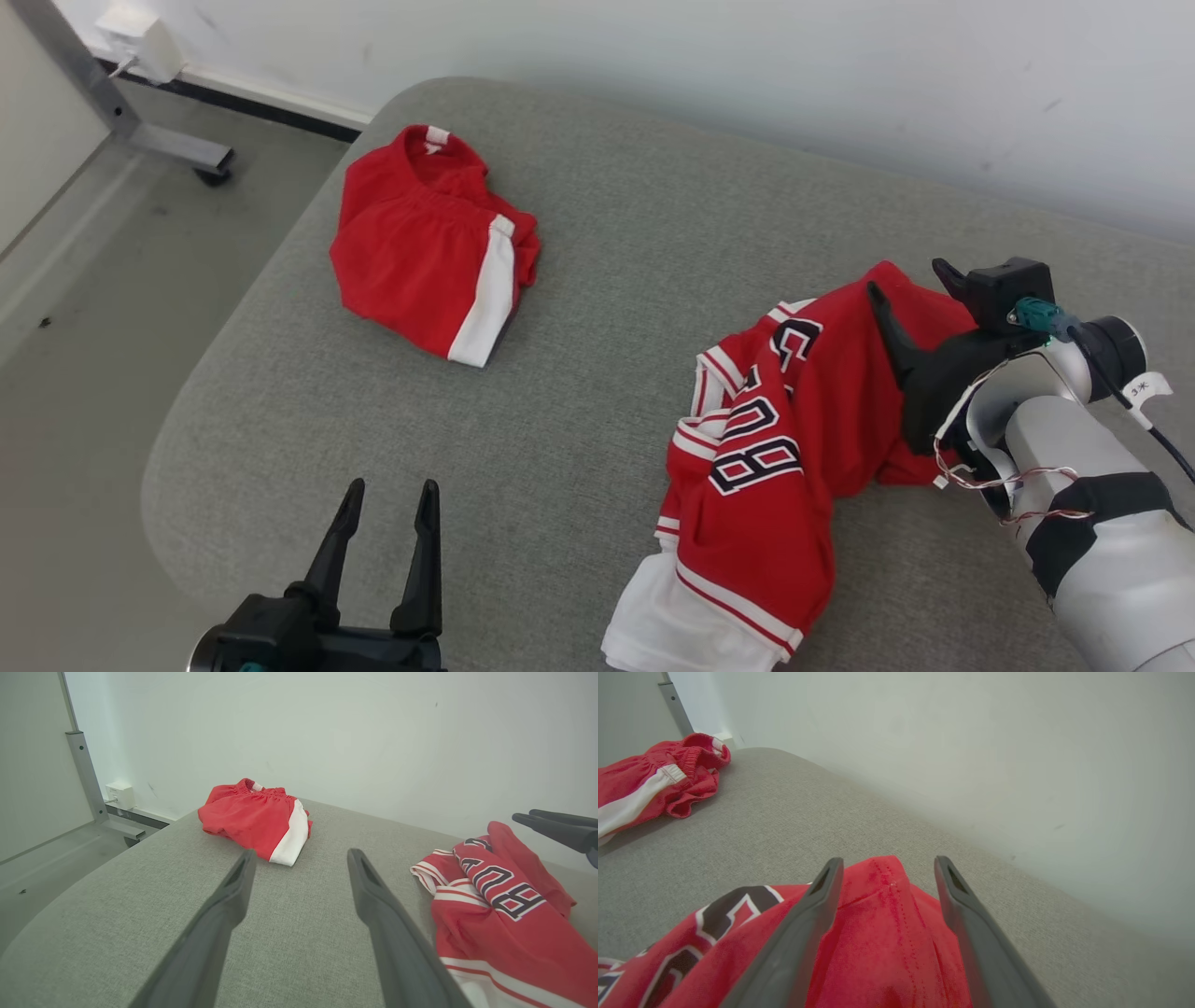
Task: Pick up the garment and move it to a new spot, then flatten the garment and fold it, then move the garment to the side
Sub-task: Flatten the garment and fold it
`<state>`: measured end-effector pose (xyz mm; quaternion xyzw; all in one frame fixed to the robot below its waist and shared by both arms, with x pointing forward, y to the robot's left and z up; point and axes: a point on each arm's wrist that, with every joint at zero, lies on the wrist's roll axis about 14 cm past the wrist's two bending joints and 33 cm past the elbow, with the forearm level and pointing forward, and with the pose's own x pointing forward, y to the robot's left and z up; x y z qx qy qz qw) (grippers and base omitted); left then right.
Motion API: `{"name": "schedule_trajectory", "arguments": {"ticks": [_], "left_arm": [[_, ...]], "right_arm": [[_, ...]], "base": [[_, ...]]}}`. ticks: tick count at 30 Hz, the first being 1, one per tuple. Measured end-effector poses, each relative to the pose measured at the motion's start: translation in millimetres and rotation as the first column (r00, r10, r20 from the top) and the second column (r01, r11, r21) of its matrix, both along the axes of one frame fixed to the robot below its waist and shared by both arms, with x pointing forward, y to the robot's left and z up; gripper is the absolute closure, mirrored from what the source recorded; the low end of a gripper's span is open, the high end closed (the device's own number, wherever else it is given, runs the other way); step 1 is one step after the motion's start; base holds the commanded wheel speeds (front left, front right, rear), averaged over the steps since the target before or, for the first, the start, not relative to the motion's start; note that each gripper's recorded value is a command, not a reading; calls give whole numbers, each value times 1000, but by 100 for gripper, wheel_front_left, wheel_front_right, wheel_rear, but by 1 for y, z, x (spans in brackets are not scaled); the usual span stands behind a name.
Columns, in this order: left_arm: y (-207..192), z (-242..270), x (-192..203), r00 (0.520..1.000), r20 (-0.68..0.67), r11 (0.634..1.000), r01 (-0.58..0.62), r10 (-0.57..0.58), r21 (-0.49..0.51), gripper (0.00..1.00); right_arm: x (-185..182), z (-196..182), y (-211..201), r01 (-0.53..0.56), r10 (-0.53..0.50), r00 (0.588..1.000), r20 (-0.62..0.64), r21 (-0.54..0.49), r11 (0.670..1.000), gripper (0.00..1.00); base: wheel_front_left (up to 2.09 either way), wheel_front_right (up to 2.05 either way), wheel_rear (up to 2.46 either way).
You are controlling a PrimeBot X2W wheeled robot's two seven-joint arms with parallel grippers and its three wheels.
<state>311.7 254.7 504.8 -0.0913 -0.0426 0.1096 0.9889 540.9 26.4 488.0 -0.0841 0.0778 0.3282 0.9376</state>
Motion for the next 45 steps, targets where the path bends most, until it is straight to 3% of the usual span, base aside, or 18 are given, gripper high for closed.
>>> {"name": "schedule_trajectory", "arguments": {"ticks": [6, 7, 8, 9, 10, 21, 29, 40, 45], "left_arm": [[7, -9, -9, 998, -37, 999, -44, 43, -18, 0], [9, -10, -10, 998, -42, 999, -52, 51, -16, 0], [10, -11, -10, 997, -47, 998, -56, 55, -15, 0], [11, -12, -10, 997, -51, 998, -59, 58, -14, 0], [11, -13, -10, 997, -55, 998, -61, 60, -13, 0], [8, -15, -6, 998, -54, 999, -46, 45, -16, 0], [-12, -21, 2, 998, -58, 999, 30, -31, -23, 0], [-51, -22, 24, 984, -44, 984, 174, -175, -28, 0], [-71, -20, 34, 970, -33, 970, 240, -241, -31, 0]], "right_arm": [[9, -36, 19, -38, 32, 994, -107, -58, 998, 0], [9, -42, 20, -41, 32, 991, -126, -68, 997, 7], [10, -48, 21, -42, 31, 989, -142, -75, 996, 54], [10, -52, 21, -45, 31, 987, -155, -84, 995, 85], [9, -57, 22, -49, 34, 986, -165, -90, 995, 100], [7, -23, 13, -32, 33, 999, -37, 29, 999, 100], [-21, 12, -27, 12, -22, 998, 56, 167, 986, 100], [-99, 7, -130, 217, -238, 970, 57, 250, 944, 100], [-133, -3, -180, 358, -378, 925, 25, 265, 895, 100]], "base": [[0, 0, 0], [0, 0, 0], [0, 0, 0], [0, 0, 0], [0, 0, 0], [0, 0, 0], [0, 0, 0], [0, 0, 0], [0, 0, 0]]}}
